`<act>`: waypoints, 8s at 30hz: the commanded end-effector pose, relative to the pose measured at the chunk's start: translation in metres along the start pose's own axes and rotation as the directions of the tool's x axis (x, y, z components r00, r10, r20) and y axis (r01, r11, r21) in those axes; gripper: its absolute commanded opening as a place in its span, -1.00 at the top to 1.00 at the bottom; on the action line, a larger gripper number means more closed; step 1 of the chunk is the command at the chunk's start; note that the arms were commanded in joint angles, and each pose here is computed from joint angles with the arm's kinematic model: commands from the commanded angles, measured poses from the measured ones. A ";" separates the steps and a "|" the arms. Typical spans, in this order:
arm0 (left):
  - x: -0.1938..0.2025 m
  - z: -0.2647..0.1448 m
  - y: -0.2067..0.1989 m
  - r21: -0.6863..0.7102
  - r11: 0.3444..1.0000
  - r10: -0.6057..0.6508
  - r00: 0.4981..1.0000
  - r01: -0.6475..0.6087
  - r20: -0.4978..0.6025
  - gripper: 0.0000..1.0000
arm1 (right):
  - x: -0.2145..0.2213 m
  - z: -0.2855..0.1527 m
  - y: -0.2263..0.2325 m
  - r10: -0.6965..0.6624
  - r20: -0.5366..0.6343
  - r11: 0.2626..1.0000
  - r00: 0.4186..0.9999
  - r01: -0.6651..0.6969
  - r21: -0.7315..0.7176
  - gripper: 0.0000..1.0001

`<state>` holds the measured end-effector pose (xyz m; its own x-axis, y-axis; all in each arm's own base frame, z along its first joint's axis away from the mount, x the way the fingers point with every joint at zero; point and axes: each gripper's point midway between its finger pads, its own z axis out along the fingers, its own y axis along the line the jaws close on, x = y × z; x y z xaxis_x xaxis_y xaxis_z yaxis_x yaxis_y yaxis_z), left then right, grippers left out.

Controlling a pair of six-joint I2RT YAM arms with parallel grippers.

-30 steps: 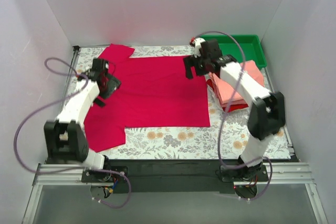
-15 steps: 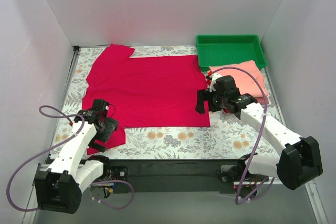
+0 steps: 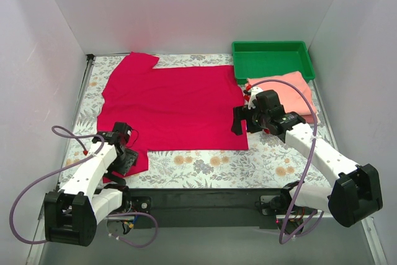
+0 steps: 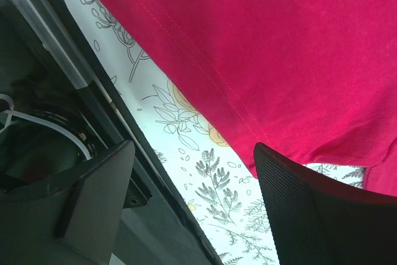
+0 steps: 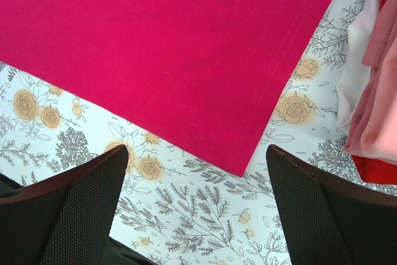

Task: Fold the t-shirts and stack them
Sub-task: Fold the tshirt

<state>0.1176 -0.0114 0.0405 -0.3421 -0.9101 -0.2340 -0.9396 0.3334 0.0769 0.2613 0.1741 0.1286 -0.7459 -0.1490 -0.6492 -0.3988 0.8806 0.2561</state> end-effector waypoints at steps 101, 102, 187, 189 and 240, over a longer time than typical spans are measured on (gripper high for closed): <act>-0.063 -0.053 -0.030 0.328 0.849 -0.481 0.863 0.414 0.156 1.00 | 0.105 0.004 0.014 0.150 -0.113 0.986 0.982 -0.158 -0.060 0.97; -0.066 -0.059 -0.042 0.365 0.841 -0.476 0.866 0.399 0.152 1.00 | 0.101 0.004 0.013 0.152 -0.110 0.986 0.982 -0.158 -0.049 0.97; -0.029 0.008 -0.149 0.434 0.887 0.115 0.986 -0.157 0.121 -0.31 | 0.108 0.075 -0.003 0.138 -0.298 0.987 0.945 -0.157 -0.043 -0.97; -0.026 0.009 -0.124 0.434 0.893 0.068 0.990 -0.117 0.128 -0.31 | 0.132 0.058 -0.005 0.148 -0.299 0.986 0.943 -0.165 -0.030 -0.97; -0.071 -0.016 -0.219 0.432 0.900 -0.027 0.983 -0.054 0.181 0.80 | 0.100 0.040 -0.001 0.081 -0.192 0.995 0.978 -0.092 -0.049 -0.97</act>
<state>0.3339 -0.0302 0.0352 -0.3546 -0.8640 -0.3575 -0.8306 0.4666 -0.3038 0.2084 0.1818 0.0364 -0.8540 -0.1467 -0.4991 -0.3689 0.8472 0.3823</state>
